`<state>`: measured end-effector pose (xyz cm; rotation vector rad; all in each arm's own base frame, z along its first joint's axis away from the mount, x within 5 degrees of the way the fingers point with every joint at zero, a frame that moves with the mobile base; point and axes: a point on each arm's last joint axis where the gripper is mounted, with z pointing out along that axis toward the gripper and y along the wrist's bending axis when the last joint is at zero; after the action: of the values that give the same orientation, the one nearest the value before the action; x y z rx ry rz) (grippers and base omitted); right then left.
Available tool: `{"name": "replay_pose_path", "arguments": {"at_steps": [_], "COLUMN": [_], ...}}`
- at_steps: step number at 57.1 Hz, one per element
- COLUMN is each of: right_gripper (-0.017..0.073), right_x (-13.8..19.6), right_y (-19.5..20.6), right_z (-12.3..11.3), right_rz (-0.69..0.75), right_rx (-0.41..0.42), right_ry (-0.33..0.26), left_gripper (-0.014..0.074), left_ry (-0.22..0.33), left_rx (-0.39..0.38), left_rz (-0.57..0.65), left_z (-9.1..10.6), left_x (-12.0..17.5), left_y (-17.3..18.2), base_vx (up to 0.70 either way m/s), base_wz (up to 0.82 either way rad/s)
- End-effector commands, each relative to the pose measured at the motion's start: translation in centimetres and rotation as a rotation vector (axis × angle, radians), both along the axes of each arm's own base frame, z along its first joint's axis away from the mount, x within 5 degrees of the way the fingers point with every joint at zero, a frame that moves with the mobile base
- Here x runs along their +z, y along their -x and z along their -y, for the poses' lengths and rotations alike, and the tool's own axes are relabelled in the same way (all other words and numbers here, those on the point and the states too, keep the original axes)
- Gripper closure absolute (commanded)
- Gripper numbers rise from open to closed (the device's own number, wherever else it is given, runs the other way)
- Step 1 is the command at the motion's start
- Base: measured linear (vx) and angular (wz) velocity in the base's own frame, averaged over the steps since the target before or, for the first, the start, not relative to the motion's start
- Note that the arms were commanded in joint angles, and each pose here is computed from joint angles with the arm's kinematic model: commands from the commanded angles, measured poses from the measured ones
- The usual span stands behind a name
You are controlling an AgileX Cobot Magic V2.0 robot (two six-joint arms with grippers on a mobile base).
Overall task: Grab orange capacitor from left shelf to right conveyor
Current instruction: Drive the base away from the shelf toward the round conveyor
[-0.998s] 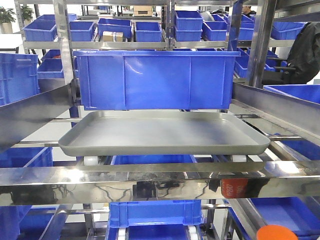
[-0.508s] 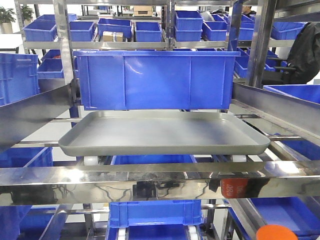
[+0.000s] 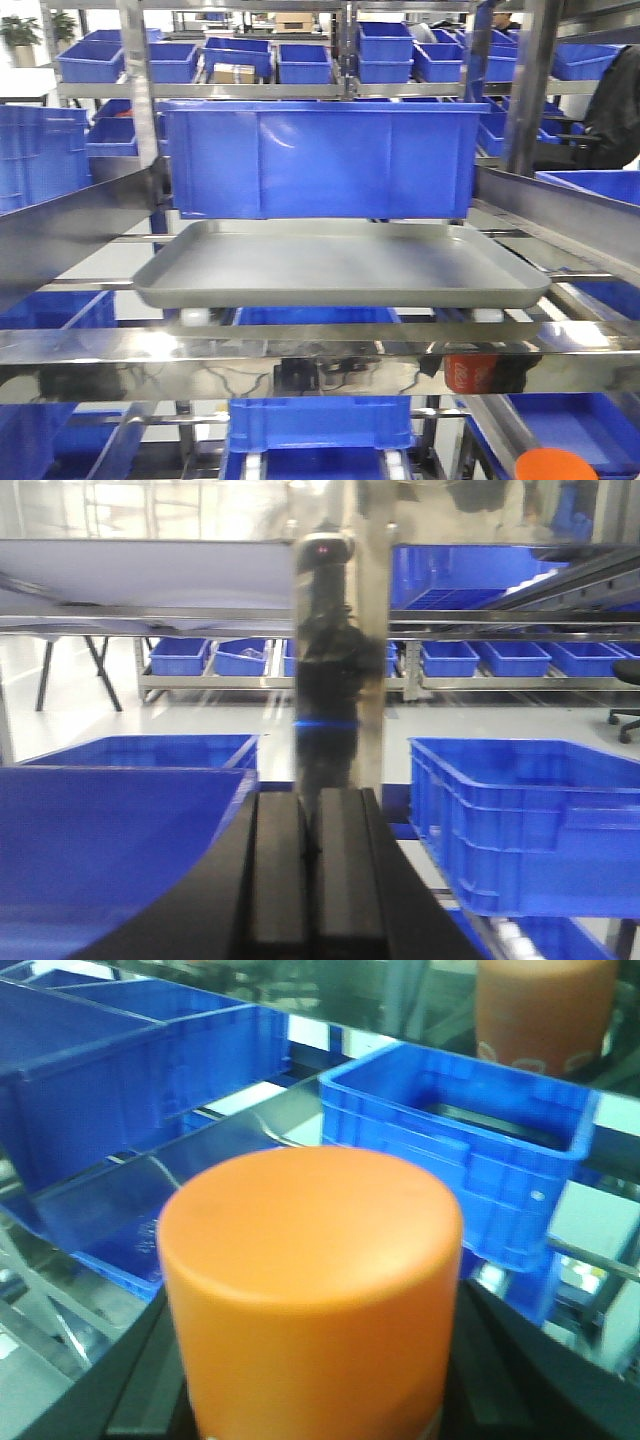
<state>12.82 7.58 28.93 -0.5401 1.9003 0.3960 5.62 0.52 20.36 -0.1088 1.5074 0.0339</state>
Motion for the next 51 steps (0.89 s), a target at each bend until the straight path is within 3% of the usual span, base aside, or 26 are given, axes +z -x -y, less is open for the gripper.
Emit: {"name": "replay_pose_path", "arguments": {"at_steps": [1,23,51], "right_gripper": [0.0198,0.0198,0.0198], "right_x": [1.77,1.77,1.77], "right_y": [-0.33,-0.33,-0.33], "right_z": [0.09,0.09,0.09], "right_rz": [0.102,0.102,0.101], "right_rx": [-0.027,-0.027,-0.027], "right_ry": [-0.048,-0.048,-0.049], "left_gripper": [0.0599,0.0599,0.0599], "left_ry": [0.008,0.008,0.008], "left_rx": [0.003,0.003,0.003], "left_rz": [0.061,0.061,0.061], "left_z": [-0.04,-0.04,-0.04], "left_x": [-0.3,-0.3,-0.3], "left_y": [0.01,0.01,0.01], "base_vx": [-0.03,-0.05,-0.08], "base_wz": [0.13,0.25,0.47]}}
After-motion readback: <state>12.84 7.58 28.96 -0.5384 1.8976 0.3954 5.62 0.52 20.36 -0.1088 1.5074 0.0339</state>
